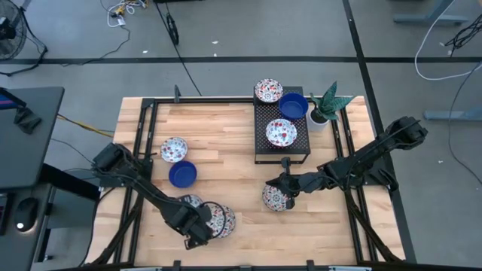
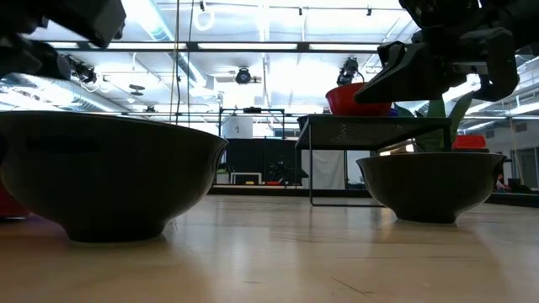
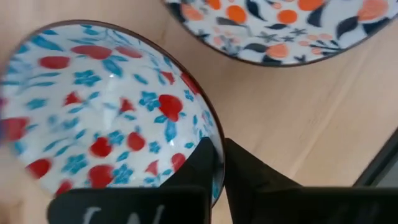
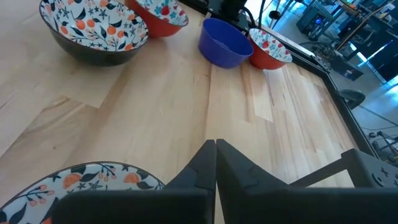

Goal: Pick & Place Mini bowls
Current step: Stack the bottom red patterned bowl on top of the other red bowl on the shelf

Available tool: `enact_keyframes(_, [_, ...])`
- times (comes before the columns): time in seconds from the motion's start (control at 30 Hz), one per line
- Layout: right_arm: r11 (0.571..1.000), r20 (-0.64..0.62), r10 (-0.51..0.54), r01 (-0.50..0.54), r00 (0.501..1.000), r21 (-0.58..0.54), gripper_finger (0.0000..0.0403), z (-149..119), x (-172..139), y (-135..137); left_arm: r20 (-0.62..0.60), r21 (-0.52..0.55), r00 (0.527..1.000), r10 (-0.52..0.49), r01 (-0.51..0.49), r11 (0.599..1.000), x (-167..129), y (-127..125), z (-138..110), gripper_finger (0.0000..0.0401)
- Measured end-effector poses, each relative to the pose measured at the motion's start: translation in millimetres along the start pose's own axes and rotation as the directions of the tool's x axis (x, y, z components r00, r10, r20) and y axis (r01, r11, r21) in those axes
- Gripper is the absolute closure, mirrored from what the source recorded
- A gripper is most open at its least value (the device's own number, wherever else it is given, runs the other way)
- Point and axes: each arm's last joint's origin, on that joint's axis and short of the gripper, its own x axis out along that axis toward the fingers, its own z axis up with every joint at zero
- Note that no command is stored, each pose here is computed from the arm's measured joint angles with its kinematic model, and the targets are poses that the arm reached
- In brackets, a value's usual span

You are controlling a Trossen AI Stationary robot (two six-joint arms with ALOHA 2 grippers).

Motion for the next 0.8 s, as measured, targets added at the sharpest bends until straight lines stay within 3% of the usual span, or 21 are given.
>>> enact_keyframes(0.57, [1.0, -0.018, 0.022, -0.023, 1.0, -0.02, 0.0392, -1.4, -2.6, 6.1, 0.102, 0.068, 0.973, 0.205, -0.213, 0.975, -88.1, -2.1, 6.0, 0.0391])
enact_keyframes(0.8, [0.996, 0.01, 0.078, -0.078, 0.997, -0.04, 0.0392, 6.1, -23.1, 24.2, 0.269, 0.221, 0.929, 0.253, -0.315, 0.923, -118.9, 8.6, 28.1, 0.0391])
